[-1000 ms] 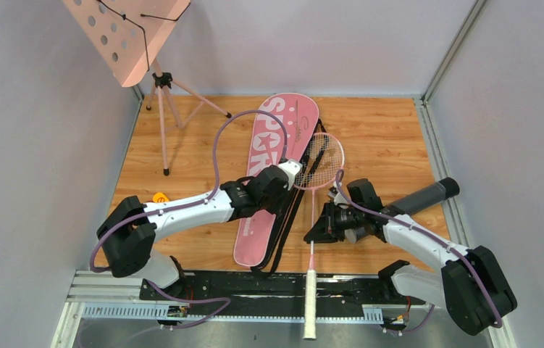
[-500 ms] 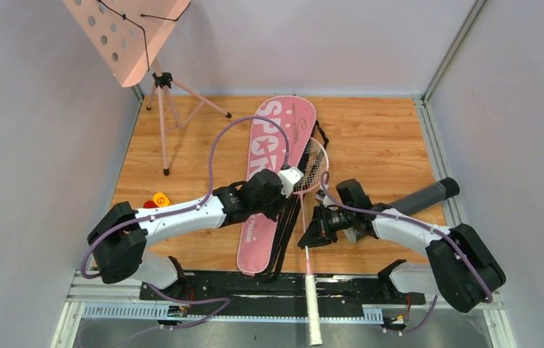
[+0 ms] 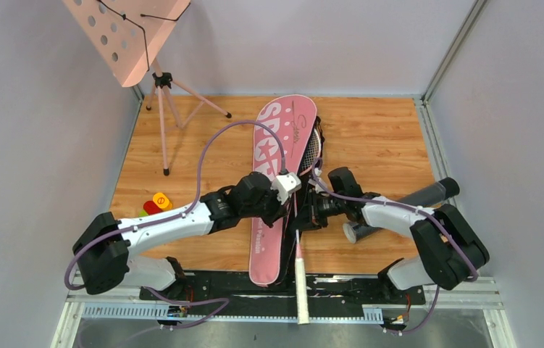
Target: Pack up the badminton gear
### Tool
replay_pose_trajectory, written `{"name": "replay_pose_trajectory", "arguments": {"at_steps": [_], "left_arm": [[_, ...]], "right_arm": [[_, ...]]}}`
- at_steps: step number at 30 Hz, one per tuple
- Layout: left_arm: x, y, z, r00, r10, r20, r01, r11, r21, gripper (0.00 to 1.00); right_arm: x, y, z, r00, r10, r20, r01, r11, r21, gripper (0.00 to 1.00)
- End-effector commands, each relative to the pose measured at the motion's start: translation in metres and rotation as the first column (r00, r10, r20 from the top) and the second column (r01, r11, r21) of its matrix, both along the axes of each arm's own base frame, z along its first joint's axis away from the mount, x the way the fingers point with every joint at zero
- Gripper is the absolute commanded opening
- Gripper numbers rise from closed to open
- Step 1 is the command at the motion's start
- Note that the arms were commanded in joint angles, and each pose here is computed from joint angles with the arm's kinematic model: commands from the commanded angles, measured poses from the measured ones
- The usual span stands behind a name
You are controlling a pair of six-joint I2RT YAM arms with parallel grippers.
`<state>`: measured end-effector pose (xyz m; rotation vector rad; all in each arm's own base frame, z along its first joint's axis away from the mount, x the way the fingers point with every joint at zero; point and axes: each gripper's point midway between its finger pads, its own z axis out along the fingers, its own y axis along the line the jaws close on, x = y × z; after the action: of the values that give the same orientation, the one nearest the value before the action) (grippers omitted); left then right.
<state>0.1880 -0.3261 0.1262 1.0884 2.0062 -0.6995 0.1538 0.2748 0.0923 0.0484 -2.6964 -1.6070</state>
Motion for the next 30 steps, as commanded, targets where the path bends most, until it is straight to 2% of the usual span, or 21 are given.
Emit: {"name": "replay_pose_trajectory", "arguments": {"at_steps": [1, 7, 13, 16, 24, 30], "left_arm": [[-0.005, -0.013, 0.035, 0.999, -0.027, 0.038, 0.033, 0.988, -0.153, 0.00], [-0.012, -0.017, 0.044, 1.000, -0.003, -0.005, 0.002, 0.961, -0.277, 0.00], [-0.023, -0.019, 0.045, 0.997, -0.038, -0.064, 0.018, 0.956, -0.293, 0.00], [-0.025, -0.018, 0.046, 0.995, -0.022, -0.098, -0.010, 0.949, -0.314, 0.00], [-0.025, -0.017, 0.043, 0.984, 0.033, -0.174, -0.092, 0.936, -0.340, 0.00], [-0.028, -0.027, 0.053, 0.967, 0.022, -0.254, -0.128, 0.903, -0.411, 0.00]], "right_arm": [[0.053, 0.027, 0.031, 0.963, -0.050, 0.263, 0.022, 0.994, 0.111, 0.00], [0.091, 0.041, 0.016, 0.942, -0.156, 0.298, 0.113, 0.981, 0.155, 0.00], [0.123, 0.050, 0.007, 0.919, -0.233, 0.319, 0.187, 0.968, 0.170, 0.00], [0.134, 0.056, 0.007, 0.919, -0.231, 0.320, 0.179, 0.966, 0.184, 0.00], [0.162, 0.047, 0.008, 0.882, -0.349, 0.318, 0.286, 0.931, 0.226, 0.00], [0.180, 0.052, 0.009, 0.863, -0.408, 0.298, 0.323, 0.899, 0.296, 0.00]]}}
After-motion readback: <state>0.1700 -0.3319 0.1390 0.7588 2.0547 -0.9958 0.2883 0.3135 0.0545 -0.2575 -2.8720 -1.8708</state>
